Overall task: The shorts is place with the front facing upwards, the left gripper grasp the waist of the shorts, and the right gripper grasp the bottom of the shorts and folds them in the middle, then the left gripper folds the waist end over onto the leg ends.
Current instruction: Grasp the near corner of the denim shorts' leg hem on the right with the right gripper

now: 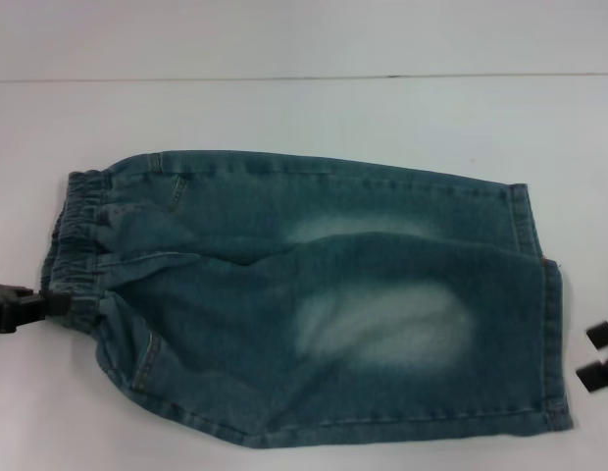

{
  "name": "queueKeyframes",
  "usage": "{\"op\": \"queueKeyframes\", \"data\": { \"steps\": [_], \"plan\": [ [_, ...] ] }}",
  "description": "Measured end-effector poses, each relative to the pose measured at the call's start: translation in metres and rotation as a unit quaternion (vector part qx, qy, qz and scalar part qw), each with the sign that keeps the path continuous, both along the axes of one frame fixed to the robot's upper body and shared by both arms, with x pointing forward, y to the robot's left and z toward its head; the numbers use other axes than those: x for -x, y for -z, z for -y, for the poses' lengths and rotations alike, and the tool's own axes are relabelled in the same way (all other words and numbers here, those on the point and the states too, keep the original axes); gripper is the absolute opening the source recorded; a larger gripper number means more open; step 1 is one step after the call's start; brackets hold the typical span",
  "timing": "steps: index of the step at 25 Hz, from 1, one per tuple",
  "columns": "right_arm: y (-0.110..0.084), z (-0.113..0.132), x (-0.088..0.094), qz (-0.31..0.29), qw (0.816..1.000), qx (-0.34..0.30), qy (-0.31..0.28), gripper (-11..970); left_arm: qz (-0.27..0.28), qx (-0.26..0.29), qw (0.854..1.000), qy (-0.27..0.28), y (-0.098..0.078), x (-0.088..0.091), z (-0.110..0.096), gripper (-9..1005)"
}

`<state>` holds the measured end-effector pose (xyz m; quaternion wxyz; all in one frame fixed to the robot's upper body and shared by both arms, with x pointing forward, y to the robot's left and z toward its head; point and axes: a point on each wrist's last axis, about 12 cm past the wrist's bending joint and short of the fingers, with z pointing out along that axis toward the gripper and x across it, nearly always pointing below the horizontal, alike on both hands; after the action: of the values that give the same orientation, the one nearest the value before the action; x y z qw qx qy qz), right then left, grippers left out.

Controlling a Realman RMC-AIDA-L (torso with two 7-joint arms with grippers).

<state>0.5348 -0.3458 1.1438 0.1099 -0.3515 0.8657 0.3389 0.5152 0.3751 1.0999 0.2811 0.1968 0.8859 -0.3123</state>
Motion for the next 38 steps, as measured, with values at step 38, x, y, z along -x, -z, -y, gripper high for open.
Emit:
{"op": "queueKeyframes", "data": {
  "steps": [38],
  "plan": [
    [0.046, -0.040, -0.004, -0.052, 0.996, 0.050, -0.058, 944, 0.007, 0.002, 1.000, -0.006, 0.000, -0.007, 0.006, 56]
  ]
}}
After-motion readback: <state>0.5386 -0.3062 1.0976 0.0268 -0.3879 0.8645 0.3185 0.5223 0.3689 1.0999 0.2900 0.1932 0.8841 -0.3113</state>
